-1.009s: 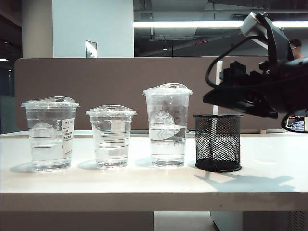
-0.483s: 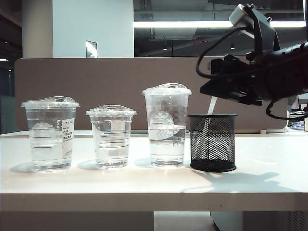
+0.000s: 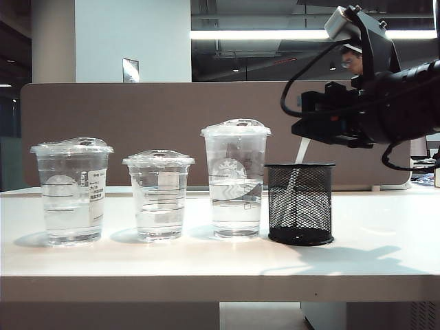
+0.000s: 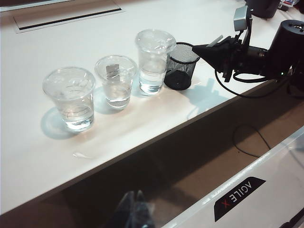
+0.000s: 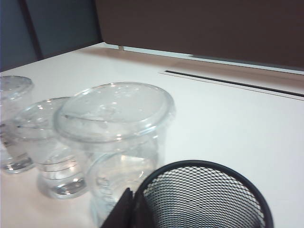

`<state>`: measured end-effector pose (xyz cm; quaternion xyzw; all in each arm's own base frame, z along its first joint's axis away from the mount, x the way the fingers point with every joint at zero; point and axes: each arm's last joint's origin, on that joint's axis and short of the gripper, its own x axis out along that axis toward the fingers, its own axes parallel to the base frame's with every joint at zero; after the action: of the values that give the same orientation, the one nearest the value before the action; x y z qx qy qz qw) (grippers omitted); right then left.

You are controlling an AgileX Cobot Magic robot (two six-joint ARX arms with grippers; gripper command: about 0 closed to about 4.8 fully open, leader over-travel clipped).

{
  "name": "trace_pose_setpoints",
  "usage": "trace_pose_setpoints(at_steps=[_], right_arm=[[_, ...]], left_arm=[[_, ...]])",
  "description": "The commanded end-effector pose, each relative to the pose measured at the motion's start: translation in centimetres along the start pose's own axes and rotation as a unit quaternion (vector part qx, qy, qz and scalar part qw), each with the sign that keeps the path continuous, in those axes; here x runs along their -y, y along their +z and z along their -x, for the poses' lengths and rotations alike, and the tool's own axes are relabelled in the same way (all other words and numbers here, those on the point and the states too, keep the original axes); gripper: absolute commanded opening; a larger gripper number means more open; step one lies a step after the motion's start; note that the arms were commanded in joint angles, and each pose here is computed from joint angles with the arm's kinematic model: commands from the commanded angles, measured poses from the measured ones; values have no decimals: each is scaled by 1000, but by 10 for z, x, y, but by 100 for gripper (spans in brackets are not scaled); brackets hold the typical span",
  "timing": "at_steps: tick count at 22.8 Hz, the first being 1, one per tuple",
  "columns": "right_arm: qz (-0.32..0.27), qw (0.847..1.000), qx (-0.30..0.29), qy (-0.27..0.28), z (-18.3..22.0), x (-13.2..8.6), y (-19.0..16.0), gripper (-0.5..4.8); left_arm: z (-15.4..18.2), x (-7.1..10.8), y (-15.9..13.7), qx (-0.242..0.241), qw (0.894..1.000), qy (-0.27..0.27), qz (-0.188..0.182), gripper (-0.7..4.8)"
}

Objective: Pick up the straw and insert it into the medium coffee cup.

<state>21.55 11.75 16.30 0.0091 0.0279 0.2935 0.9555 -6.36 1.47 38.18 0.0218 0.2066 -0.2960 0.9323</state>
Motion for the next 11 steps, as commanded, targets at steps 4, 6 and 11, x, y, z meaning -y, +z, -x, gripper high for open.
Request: trace_pose_setpoints(at_steps=[4, 6, 11], right_arm=[[39, 999, 24, -25, -5, 2, 13, -1], [49, 998, 30, -26, -7, 2, 26, -1], [114, 993, 0, -27, -6, 1, 63, -1]], left_arm=[[0, 0, 0, -1, 1000, 0, 1, -3], [0, 0, 0, -1, 1000, 0, 1, -3], [0, 0, 0, 0, 1000, 0, -1, -3]])
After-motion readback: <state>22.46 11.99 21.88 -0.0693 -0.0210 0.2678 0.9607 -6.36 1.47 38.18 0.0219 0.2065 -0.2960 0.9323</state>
